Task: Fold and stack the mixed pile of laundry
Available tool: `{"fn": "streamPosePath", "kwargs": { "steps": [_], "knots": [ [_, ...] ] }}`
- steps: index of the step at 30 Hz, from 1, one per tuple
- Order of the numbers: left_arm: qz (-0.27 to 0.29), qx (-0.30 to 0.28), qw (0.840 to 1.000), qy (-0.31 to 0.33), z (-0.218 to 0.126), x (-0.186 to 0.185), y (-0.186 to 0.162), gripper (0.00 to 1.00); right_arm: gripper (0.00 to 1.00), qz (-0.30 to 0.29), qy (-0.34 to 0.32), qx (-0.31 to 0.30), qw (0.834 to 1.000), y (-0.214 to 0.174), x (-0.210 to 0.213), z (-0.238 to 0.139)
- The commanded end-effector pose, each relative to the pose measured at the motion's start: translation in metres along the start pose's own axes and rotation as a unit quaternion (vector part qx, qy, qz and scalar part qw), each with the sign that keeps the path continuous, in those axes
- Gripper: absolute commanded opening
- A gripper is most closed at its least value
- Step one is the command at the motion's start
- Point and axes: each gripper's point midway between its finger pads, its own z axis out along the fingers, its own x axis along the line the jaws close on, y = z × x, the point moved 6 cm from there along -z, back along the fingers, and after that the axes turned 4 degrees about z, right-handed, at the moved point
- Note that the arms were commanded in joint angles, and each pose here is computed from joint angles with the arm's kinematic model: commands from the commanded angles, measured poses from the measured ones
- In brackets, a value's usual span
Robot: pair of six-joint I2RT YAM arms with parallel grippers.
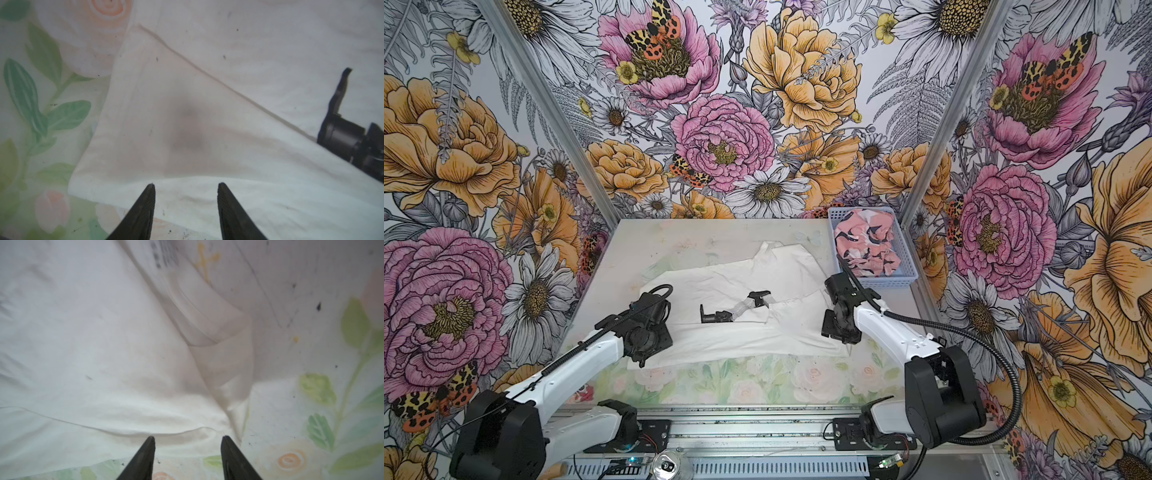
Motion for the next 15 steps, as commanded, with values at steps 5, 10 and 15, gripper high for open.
{"fn": "streamPosePath", "kwargs": {
  "steps": [5,10,15],
  "knots": [
    [-0.004,0.006,0.999,-0.040,0.017,-0.019,0.019,0.51,0.54,-0.083,0.032,-0.057,0.994,0.053,0.050,0.005],
    [-0.013,0.041,0.998,-0.038,0.034,-0.020,0.007,0.51,0.54,-0.101,0.029,-0.038,0.994,0.059,0.065,0.033],
    [-0.021,0.089,0.996,-0.023,0.043,-0.017,-0.013,0.50,0.54,-0.104,-0.002,0.003,0.995,0.040,0.056,0.061]
  ]
}}
